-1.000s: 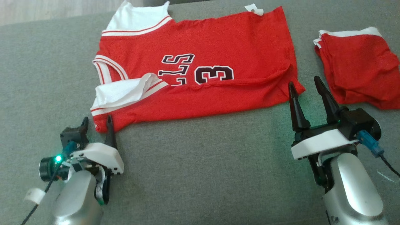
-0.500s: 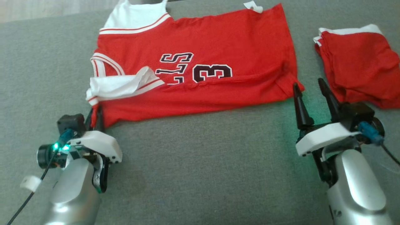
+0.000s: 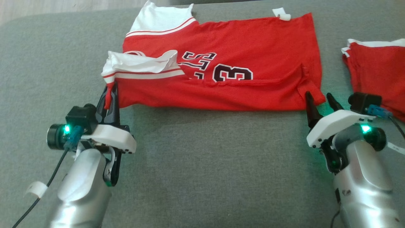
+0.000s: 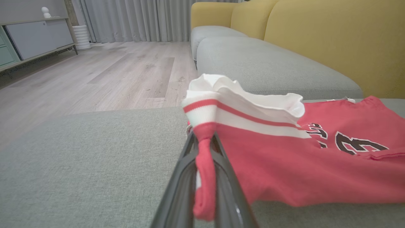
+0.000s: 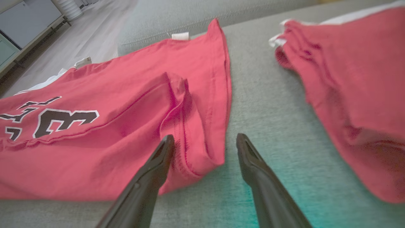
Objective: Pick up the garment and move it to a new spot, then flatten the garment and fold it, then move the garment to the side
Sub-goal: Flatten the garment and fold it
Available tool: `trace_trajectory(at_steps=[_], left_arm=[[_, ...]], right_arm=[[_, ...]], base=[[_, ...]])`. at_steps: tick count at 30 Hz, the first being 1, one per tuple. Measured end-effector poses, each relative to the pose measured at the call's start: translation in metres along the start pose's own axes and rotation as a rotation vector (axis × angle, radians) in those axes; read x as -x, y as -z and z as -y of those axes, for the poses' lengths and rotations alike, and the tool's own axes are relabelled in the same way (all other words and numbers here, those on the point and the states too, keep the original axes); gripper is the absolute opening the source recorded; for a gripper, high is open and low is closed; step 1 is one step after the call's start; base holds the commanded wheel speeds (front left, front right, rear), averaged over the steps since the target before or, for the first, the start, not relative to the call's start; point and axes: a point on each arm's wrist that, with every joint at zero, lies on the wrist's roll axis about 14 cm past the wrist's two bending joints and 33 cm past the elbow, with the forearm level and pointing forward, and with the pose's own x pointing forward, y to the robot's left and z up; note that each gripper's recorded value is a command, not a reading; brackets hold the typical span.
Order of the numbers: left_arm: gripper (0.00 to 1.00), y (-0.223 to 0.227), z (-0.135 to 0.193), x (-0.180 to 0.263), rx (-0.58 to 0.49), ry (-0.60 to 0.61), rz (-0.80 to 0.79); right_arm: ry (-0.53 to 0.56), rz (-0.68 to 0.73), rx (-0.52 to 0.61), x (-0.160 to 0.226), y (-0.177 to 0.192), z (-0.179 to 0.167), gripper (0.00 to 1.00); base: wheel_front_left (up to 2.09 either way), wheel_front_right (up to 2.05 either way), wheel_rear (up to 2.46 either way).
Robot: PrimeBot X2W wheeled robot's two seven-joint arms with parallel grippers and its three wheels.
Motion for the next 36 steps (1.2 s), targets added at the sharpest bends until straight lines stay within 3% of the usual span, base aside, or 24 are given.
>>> trace_trajectory(at_steps=[8,9,10,23,36], left_arm=[[0.0,0.0,-0.005,0.003,-0.003,-0.008,0.003],[0.0,0.001,-0.006,0.004,-0.003,-0.011,-0.003],[0.0,0.002,-0.007,0.004,-0.004,-0.012,-0.006],[0.0,0.02,-0.011,0.034,-0.025,-0.022,-0.077],[0.0,0.048,0.005,0.101,0.002,0.031,-0.21]], right_arm=[[-0.045,-0.065,-0.029,-0.019,0.012,-0.019,1.0],[-0.054,-0.062,-0.013,-0.021,0.01,-0.023,0.72],[-0.06,-0.056,0.004,-0.023,0.008,-0.025,0.02],[-0.057,0.049,0.111,0.005,-0.012,-0.023,0.0],[-0.019,-0.03,0.077,0.073,0.019,-0.006,0.0]], base=[[0.0,0.0,0.0],[0.0,0.0,0.0],[0.0,0.0,0.0],[0.0,0.0,0.0],[0.0,0.0,0.0]])
